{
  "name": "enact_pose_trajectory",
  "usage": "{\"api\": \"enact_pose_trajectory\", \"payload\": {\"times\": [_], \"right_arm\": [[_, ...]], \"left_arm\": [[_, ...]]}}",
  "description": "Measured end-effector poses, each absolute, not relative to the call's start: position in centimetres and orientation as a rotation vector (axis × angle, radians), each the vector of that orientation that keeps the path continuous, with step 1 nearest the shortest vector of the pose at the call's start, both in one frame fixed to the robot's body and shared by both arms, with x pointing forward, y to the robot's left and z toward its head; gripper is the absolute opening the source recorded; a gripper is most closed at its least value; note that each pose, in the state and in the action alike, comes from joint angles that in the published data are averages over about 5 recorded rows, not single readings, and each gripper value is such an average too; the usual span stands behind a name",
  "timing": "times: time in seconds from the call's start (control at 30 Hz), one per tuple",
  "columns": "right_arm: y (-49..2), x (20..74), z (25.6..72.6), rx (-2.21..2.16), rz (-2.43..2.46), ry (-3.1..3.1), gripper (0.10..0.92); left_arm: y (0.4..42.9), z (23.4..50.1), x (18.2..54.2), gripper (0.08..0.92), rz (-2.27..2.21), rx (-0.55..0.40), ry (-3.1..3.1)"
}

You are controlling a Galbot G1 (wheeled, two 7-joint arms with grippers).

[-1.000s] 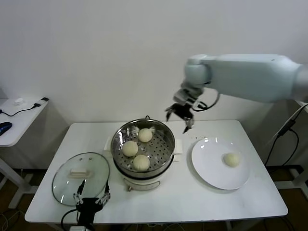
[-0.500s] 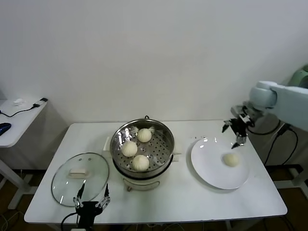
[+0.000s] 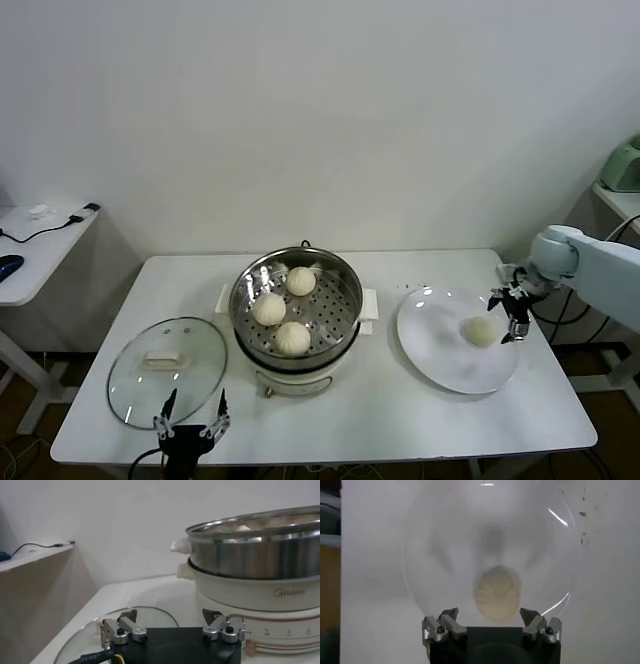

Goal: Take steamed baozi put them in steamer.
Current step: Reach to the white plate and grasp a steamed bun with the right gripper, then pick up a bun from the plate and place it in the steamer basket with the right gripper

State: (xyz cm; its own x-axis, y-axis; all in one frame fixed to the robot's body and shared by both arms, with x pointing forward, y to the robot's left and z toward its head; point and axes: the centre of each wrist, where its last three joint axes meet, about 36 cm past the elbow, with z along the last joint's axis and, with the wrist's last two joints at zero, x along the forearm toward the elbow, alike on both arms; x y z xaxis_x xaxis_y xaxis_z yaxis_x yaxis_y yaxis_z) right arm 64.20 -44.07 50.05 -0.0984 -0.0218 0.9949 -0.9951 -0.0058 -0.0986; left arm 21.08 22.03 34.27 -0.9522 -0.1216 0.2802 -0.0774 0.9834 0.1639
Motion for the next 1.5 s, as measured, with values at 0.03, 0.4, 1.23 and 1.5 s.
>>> {"api": "enact_pose_trajectory", "payload": {"times": [0.03, 0.4, 1.23, 1.5], "right_arm": [[-44.1, 64.3, 49.7, 1.176, 1.276, -1.295, 0.823], [-43.4, 65.1, 46.6, 1.146, 1.269, -1.31, 0.823], [-37.7, 67.7, 54.8, 1.191, 1.329, -1.364, 0.687], [-29.3, 68.1, 67.2, 1.28, 1.375, -1.492, 0.687]], "left_arm": [[22.0, 34.3, 21.1, 0.823, -0.217, 0.146, -2.836], [21.9, 34.1, 21.1, 0.823, -0.212, 0.149, -2.834], [21.7, 34.9, 21.2, 0.823, -0.207, 0.141, -2.846], [21.7, 35.5, 21.4, 0.823, -0.206, 0.132, -2.857]]}}
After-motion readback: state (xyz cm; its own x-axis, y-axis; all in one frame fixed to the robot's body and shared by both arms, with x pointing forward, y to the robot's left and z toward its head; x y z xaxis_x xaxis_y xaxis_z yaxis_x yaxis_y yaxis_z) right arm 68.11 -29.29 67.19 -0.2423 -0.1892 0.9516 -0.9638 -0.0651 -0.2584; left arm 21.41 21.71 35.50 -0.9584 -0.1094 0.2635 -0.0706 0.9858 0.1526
